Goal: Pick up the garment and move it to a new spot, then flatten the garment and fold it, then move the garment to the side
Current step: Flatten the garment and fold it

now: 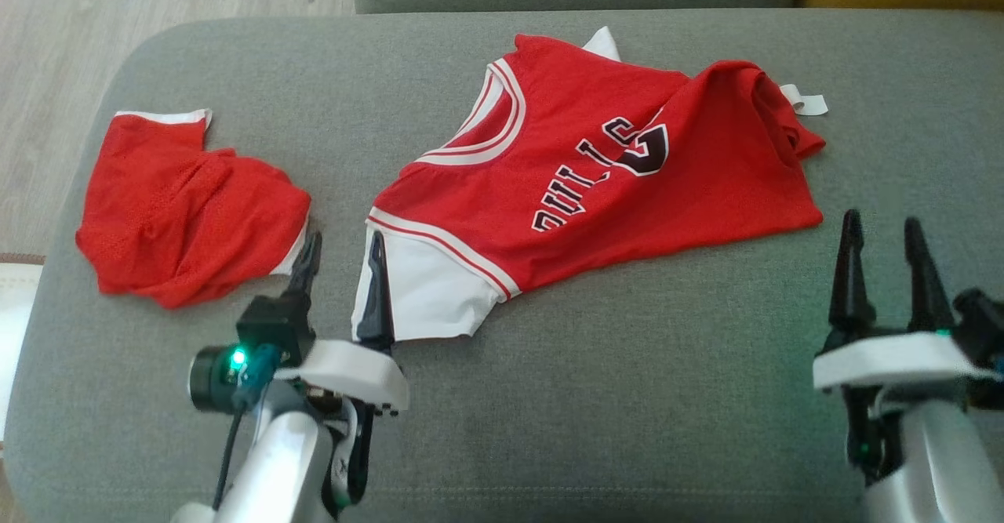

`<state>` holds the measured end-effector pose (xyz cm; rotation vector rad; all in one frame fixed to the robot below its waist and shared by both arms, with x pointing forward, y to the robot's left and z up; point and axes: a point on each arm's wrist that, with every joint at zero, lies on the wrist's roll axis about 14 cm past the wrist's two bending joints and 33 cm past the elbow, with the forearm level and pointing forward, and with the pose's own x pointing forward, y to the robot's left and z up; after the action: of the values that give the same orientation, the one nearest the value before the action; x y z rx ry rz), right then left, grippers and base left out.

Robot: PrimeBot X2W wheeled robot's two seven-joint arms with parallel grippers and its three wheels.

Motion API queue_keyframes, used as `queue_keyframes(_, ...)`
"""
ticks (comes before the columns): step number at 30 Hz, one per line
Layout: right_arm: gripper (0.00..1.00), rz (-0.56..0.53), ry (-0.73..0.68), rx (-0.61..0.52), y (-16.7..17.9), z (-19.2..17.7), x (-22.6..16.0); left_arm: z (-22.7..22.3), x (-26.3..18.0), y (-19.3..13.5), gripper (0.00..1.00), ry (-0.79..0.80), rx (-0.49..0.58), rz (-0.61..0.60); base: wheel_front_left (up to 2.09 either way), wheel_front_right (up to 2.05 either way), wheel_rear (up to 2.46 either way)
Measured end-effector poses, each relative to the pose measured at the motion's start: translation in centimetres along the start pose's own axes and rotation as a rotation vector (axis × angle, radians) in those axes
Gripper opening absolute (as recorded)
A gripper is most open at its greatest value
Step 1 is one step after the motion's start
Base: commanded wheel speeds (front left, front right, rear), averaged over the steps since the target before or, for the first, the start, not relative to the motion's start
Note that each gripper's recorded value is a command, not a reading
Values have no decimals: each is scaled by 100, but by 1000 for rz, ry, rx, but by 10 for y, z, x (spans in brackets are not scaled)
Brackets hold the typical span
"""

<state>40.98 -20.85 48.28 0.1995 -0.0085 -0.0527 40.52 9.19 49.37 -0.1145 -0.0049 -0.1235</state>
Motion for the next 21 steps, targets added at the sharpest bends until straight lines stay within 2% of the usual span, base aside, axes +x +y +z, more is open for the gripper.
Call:
queue_keyframes(9,100,0,-26,-7,-1,7,-5,-25,-7,-8,100,78,10,-29,0,0,0)
queue_keyframes(16,100,-12,-21,-8,-5,5,-6,-82,-23,15,100,264,95,31,0,0,0)
queue_keyframes(21,100,-19,-10,-9,-8,1,-6,-101,-17,20,100,350,134,25,0,0,0)
